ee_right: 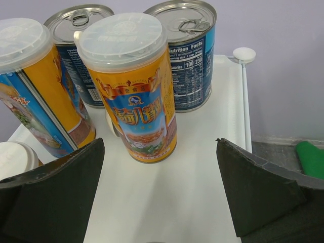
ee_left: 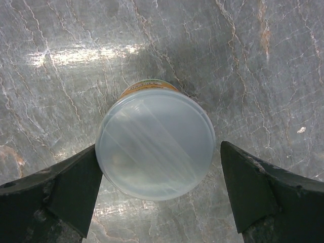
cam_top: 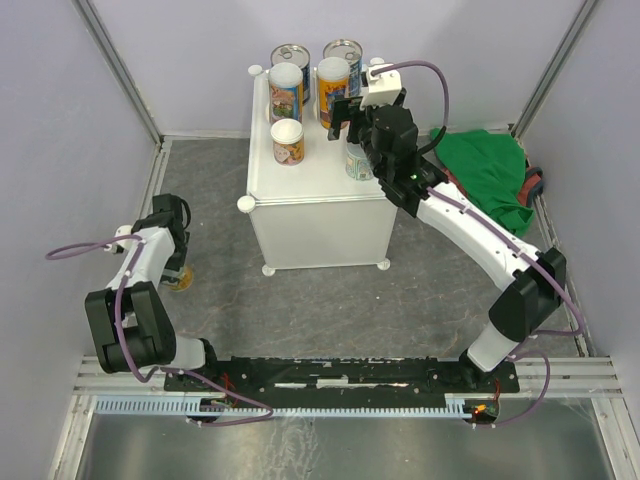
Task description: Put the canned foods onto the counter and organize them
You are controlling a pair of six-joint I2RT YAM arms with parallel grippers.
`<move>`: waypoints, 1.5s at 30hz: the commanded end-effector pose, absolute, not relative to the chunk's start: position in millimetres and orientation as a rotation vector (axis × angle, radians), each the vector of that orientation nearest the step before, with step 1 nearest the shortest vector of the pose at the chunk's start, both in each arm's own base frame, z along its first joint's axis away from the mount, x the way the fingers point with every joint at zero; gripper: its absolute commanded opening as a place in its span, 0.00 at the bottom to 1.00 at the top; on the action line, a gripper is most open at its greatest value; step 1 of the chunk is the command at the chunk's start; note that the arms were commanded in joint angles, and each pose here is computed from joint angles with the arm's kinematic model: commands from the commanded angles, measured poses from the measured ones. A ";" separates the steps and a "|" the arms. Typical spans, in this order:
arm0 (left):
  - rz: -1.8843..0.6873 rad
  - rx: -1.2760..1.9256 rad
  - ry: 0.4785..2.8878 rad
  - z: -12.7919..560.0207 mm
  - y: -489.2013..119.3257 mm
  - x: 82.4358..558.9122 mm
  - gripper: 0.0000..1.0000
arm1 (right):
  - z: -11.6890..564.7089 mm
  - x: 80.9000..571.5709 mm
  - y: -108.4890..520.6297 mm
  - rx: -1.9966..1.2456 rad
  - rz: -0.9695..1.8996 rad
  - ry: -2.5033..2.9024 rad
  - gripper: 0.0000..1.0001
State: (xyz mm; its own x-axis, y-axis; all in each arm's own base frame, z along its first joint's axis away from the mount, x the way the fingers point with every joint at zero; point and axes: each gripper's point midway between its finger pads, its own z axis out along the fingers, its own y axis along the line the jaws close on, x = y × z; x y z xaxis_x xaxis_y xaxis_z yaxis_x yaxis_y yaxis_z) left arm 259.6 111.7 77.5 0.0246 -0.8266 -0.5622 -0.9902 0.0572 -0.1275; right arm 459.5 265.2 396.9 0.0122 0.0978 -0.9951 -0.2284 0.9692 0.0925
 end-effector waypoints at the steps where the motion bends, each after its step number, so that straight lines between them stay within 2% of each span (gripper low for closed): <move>1: 0.431 -1.822 1.771 77.7 120.3 266.7 0.99 | 357.6 456.0 256.7 -0.137 0.194 1.654 0.99; 7: 0.397 -1.822 1.798 69.7 115.0 267.9 0.98 | 358.1 453.8 252.3 -0.135 0.181 1.652 0.99; 14: 0.380 -1.798 1.794 68.1 114.7 266.0 0.85 | 357.9 452.9 251.7 -0.133 0.182 1.653 0.99; 21: 0.380 -1.764 1.805 67.8 115.0 262.7 0.57 | 357.8 452.8 252.1 -0.132 0.186 1.654 0.99; 28: 0.335 -1.704 1.820 77.1 113.6 269.0 0.07 | 360.5 453.2 251.2 -0.133 0.183 1.650 0.99; 29: 0.322 -1.692 1.819 80.5 113.3 271.0 0.03 | 360.8 452.9 251.0 -0.133 0.181 1.650 0.99; 45: 0.196 -1.407 1.751 165.3 104.3 293.4 0.03 | 373.1 448.4 241.7 -0.114 0.181 1.633 0.99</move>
State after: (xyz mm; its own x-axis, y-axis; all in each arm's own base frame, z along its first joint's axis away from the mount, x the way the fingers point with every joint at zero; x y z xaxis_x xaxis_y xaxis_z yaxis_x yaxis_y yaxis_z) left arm 266.3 94.3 101.6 -0.0620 -0.8103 -0.5827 -0.9279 0.2619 -0.2655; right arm 453.4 256.0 397.6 0.0075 0.0927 -0.9957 -0.2193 0.9716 0.0888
